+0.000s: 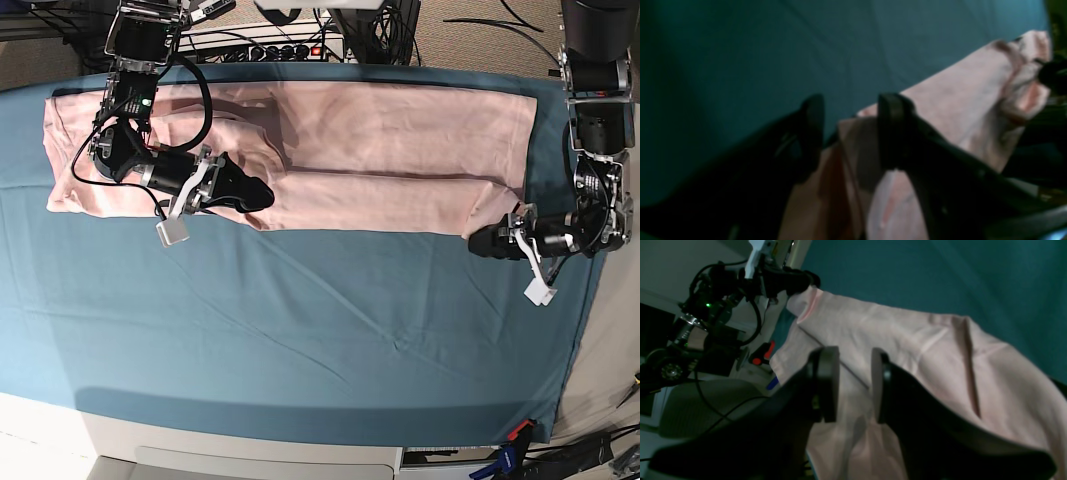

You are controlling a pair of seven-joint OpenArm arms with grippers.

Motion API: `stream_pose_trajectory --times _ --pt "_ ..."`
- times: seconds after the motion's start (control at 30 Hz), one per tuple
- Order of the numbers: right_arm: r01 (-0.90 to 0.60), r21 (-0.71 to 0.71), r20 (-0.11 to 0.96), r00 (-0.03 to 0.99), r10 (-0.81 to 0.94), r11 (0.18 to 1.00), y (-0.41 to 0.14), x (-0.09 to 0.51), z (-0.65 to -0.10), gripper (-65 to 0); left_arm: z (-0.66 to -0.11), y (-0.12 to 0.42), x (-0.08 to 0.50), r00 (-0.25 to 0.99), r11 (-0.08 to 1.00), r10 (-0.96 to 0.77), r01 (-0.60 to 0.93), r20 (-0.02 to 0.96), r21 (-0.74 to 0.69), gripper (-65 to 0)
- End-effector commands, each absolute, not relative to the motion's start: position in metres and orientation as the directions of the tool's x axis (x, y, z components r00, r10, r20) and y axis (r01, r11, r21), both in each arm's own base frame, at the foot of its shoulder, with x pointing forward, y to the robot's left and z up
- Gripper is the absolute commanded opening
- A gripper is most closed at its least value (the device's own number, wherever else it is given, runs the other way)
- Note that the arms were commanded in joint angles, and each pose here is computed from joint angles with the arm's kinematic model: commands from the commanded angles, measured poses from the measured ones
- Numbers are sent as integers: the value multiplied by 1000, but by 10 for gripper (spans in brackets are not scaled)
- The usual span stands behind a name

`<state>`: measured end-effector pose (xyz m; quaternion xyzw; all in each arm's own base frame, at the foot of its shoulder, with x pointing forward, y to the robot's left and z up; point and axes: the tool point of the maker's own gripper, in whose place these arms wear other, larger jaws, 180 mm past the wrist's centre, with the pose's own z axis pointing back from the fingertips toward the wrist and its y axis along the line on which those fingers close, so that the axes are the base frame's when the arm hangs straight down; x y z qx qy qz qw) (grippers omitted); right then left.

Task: Fold the T-shirt properly

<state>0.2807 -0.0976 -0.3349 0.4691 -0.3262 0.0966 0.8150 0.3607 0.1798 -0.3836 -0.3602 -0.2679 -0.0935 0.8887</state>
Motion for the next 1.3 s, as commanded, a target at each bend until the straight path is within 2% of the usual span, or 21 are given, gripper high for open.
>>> stream_pose_trajectory --times 0.0,0.17,0.27,0.4,0.5,0.7,0.8,1.1,1.27 --pt "-496 685 660 732 -167 533 -100 290 -319 -470 -361 188 381 792 733 38 392 609 -556 -380" --pt "-496 685 660 732 -167 533 -100 290 -319 -470 -356 210 402 766 818 -2 371 643 -439 -406" --pt "-496 685 660 732 -167 534 -100 290 -319 -470 -343 220 411 758 831 -1 364 652 -421 -412" --pt "-496 685 660 732 -167 533 -100 290 -319 -470 -317 213 404 773 751 -3 421 635 -509 -409" --pt "-496 685 660 732 -168 533 -100 290 -319 -470 -298 213 396 771 687 8 458 636 -564 -383" --pt "-496 685 660 733 -167 534 -100 290 -319 -470 -296 244 384 782 720 10 426 623 -547 -375" --pt "-496 685 660 732 -167 533 -100 290 -319 -470 -294 242 371 798 671 46 421 601 -610 -375" --pt "-495 685 660 733 -167 534 -100 290 -319 -470 -341 204 338 865 604 53 370 499 -706 -377" --pt "-495 684 659 734 -164 536 -101 290 -320 -470 -347 178 337 870 557 63 376 489 -740 -393"
